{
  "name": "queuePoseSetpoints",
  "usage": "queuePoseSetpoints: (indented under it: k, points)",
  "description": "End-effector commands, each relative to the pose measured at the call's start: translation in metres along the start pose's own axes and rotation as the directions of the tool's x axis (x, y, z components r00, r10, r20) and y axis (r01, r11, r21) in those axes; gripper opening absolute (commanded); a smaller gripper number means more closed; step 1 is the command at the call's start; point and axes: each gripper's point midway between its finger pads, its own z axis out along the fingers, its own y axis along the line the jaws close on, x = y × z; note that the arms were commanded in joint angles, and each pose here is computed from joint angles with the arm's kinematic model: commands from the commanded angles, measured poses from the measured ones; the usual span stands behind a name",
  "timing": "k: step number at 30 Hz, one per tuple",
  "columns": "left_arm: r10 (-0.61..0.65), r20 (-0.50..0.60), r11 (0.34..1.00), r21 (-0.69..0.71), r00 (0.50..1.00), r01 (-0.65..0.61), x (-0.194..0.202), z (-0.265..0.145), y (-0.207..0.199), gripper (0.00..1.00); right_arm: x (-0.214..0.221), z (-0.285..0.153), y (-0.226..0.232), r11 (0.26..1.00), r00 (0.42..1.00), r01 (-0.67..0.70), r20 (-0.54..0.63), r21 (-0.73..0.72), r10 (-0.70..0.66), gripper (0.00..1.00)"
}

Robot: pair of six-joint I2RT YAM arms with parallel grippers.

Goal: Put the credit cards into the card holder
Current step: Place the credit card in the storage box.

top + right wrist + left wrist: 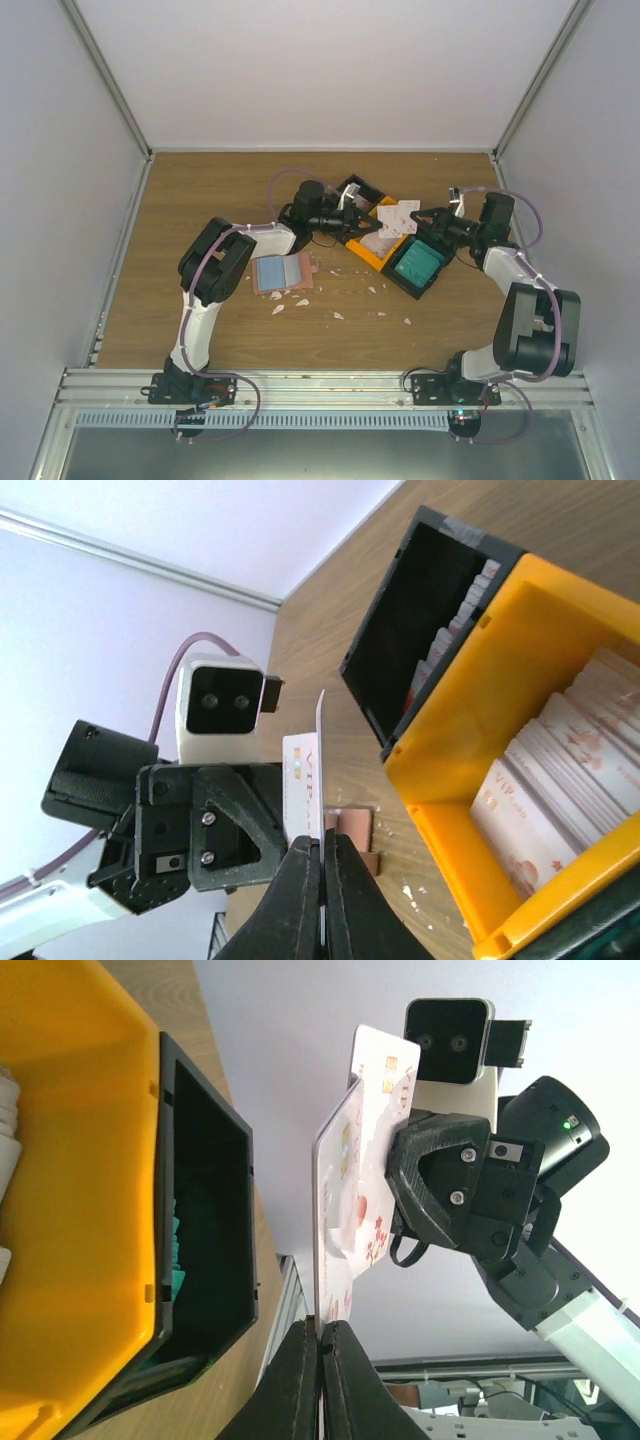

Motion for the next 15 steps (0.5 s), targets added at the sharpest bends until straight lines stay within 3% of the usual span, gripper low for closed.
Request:
queuePoseSetpoints:
  k: [1,8,15]
  points:
    - [0.015,0.0,1.0,-0.005,1.0,-0.015,-0.002,0.003,0.012,0.02,-0.013,0.001,-0.007,0.998,0.999,0.031,0.017,0.051,-0.032,0.0]
    - [0.013,0.03,0.995,-0.097,0.999,-0.01,-0.005,0.003,0.038,0.01,-0.025,-0.005,-0.029,0.973,0.994,0.072,0.06,0.22,-0.088,0.01]
    - [0.016,0.083,0.977,-0.214,0.996,0.002,-0.011,0.003,0.061,0.01,-0.024,-0.008,-0.024,0.963,0.989,0.115,0.063,0.244,-0.134,0.0]
